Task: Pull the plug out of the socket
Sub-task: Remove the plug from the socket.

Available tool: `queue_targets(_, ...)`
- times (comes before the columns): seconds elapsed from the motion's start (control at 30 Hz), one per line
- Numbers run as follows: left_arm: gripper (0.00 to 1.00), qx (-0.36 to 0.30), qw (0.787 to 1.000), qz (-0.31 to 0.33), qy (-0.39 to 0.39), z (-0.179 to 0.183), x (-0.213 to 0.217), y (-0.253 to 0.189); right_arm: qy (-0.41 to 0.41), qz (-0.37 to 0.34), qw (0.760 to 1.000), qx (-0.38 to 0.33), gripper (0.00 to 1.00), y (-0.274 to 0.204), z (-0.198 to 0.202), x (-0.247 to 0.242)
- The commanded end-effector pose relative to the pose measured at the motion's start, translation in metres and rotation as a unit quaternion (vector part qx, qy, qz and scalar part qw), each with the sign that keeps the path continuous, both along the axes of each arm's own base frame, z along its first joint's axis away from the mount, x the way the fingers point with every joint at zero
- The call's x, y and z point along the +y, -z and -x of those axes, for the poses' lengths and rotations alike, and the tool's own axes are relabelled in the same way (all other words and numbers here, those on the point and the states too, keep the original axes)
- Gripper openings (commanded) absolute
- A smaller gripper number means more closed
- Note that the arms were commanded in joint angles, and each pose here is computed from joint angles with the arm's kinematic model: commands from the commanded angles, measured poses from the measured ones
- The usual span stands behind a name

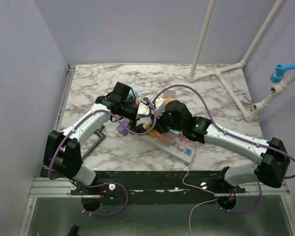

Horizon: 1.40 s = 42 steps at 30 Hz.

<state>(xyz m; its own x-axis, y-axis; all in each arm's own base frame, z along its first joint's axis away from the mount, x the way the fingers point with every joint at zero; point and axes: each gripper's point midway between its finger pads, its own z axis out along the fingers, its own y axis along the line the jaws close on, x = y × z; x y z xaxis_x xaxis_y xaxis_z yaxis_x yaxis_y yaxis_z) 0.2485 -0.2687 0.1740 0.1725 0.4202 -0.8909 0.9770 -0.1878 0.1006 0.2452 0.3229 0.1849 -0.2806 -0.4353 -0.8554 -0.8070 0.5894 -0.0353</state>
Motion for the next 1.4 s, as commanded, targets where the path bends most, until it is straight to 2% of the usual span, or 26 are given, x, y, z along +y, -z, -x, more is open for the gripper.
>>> queue_targets(0.0,0.99,0.034,0.999,0.028,-0.026,0.005,0.005,-0.017,-0.037,-0.083,0.995,-0.053,0.01,-0.054,0.005,0.021)
queue_targets(0.17,0.99,0.037,0.999,0.029,-0.02,0.014,0.017,-0.011,-0.028,-0.089,0.994,-0.065,0.01,-0.061,0.003,0.018)
queue_targets(0.3,0.99,0.049,0.997,0.054,-0.006,0.022,0.013,-0.015,-0.036,-0.111,0.99,-0.083,0.01,-0.07,0.006,0.017)
queue_targets(0.5,0.99,0.051,0.994,0.095,-0.002,0.018,0.003,-0.02,-0.044,-0.14,0.983,-0.112,0.01,-0.086,0.009,0.014)
queue_targets(0.67,0.99,0.022,0.994,0.106,-0.017,0.0,-0.011,-0.016,-0.069,-0.139,0.982,-0.108,0.01,-0.084,0.015,0.02)
queue_targets(0.9,0.99,0.019,0.995,0.093,0.008,-0.002,-0.022,-0.007,-0.071,-0.126,0.984,-0.103,0.01,-0.078,0.013,0.022)
queue_targets(1.1,0.98,0.007,0.996,0.073,0.044,0.018,-0.007,-0.01,-0.06,-0.133,0.982,-0.124,0.01,-0.096,0.015,0.01)
queue_targets(1.2,0.88,-0.001,0.996,0.068,0.054,0.026,-0.003,-0.02,-0.062,-0.14,0.98,-0.126,0.01,-0.103,0.018,0.009)
queue_targets(1.37,0.59,-0.025,0.995,0.071,0.062,0.043,0.006,-0.046,-0.084,-0.151,0.978,-0.115,0.01,-0.106,0.027,0.012)
